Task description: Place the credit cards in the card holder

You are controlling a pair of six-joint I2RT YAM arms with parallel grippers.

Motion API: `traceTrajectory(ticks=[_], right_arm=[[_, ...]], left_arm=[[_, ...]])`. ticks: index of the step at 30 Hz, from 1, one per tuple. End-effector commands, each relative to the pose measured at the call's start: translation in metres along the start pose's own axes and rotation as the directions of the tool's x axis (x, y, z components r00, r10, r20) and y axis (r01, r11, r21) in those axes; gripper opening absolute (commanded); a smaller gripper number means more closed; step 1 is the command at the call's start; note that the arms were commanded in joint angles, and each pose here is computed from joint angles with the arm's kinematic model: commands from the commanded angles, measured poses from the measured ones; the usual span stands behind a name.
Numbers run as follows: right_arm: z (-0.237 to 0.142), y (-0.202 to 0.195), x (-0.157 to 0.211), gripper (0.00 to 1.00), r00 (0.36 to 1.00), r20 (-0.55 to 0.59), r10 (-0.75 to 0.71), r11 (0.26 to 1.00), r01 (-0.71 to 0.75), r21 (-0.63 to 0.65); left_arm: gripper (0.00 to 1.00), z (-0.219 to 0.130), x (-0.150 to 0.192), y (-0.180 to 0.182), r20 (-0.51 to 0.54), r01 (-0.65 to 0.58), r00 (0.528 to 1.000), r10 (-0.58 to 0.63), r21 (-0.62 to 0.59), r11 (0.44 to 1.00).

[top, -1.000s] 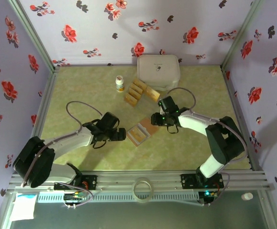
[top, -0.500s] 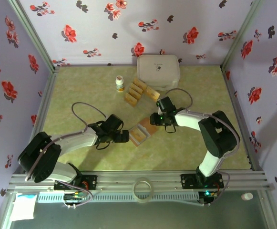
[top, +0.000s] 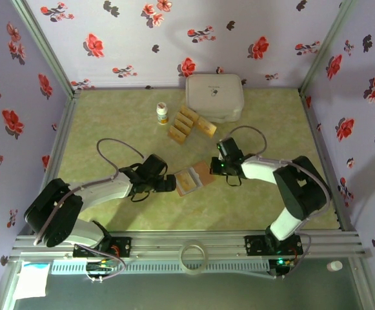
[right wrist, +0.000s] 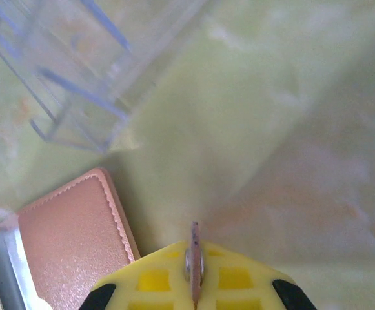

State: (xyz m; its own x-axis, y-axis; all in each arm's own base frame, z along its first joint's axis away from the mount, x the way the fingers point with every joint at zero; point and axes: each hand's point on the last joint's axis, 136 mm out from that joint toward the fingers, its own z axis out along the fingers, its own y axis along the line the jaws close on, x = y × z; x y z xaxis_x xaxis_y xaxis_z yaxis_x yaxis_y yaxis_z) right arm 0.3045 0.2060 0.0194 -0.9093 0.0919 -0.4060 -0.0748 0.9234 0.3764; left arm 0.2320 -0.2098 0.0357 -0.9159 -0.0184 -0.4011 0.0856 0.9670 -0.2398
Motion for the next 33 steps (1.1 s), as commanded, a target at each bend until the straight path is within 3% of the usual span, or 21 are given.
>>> traceTrajectory(ticks=[1, 15, 26, 27, 29, 33], right_arm=[[-0.009, -0.013, 0.015, 0.00, 0.997, 0.029, 0.078, 0.995, -0.079, 0.056], [-0.023, -0.011, 0.043, 0.00, 0.986, 0.105, 0.133, 0.983, -0.144, 0.115], [-0.016, 0.007, 0.048, 0.00, 0.973, 0.105, 0.206, 0.975, -0.213, 0.056], [-0.015, 0.012, 0.048, 0.02, 0.975, 0.096, 0.200, 0.978, -0.204, 0.037], [-0.016, 0.013, 0.047, 0.18, 0.980, 0.085, 0.182, 0.982, -0.186, 0.044], [-0.034, 0.013, 0.037, 0.30, 0.982, 0.122, 0.143, 0.987, -0.151, 0.056]], left_arm=[[1.00, 0.001, 0.000, -0.006, 0.000, 0.017, 1.000, -0.017, 0.032, 0.999], [1.00, 0.005, -0.005, -0.025, -0.045, 0.022, 0.999, -0.014, 0.160, 0.987], [1.00, 0.015, -0.006, -0.040, -0.069, 0.036, 0.997, -0.021, 0.223, 0.974], [1.00, 0.015, -0.007, -0.042, -0.068, 0.037, 0.997, -0.022, 0.224, 0.974], [1.00, 0.015, -0.008, -0.042, -0.068, 0.035, 0.997, -0.020, 0.224, 0.974], [1.00, 0.013, -0.010, -0.038, -0.057, 0.039, 0.998, -0.027, 0.203, 0.978]])
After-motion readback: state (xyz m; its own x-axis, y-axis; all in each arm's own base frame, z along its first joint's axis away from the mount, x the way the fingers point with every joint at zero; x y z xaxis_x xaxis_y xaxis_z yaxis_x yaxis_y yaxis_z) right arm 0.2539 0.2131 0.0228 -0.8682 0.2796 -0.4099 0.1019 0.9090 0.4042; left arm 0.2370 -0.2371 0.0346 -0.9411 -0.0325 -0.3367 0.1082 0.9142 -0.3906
